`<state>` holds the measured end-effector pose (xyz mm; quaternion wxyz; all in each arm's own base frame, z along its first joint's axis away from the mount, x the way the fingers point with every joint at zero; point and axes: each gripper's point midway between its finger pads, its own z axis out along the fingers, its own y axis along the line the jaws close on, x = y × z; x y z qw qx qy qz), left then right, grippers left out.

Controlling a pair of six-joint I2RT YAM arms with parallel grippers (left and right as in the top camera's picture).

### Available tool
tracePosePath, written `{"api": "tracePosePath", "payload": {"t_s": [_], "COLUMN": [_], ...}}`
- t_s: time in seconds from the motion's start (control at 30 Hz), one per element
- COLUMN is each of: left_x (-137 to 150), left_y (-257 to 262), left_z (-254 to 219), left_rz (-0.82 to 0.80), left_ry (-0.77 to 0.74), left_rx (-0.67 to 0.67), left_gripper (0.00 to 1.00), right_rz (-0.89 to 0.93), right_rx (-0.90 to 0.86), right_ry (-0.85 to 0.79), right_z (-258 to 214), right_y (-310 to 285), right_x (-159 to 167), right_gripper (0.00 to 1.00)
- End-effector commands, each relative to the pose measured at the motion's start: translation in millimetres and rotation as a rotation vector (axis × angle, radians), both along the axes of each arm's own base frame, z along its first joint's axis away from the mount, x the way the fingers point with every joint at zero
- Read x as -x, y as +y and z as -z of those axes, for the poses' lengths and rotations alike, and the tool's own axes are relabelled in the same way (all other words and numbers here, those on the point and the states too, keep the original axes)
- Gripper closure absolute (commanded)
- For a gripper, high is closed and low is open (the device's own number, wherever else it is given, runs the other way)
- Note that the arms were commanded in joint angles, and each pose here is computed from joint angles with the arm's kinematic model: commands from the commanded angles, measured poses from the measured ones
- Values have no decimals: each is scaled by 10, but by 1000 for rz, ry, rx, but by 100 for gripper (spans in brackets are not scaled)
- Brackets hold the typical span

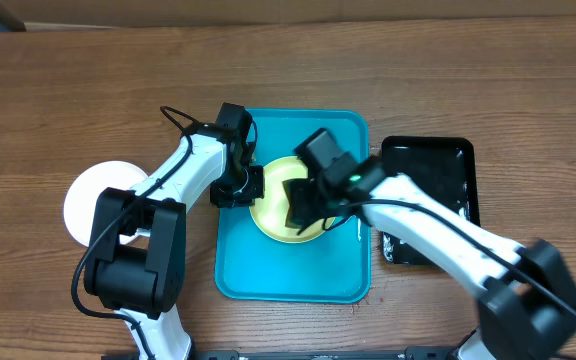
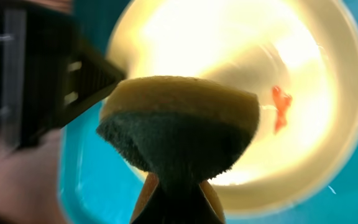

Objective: Clean dirty plates on tray and stack at the side
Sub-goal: 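Move the sponge in the right gripper onto the yellow plate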

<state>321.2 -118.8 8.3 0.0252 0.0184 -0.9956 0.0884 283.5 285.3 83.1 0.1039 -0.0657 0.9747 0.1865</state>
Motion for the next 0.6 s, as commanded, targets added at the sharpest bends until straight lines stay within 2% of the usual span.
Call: {"api": "tracePosePath", "payload": {"t_s": [0.0,0.23,0.57], "left_x": [54,55,42], "left_y": [-1,12,70], "left_z": [74,76,85], "left_rz": [21,22,21], "left_ry": [20,20,13], "left_rx": [-9,-17,-48], "left_gripper": [96,96,96], "right_rz": [91,92,280], "right_rx": [60,67,237], "right_ry": [-27,-44,117], "right_z": [260,628,807], "right_y": [1,81,-684], "right_x": [-216,-409,-358], "right_gripper": [96,96,96]}}
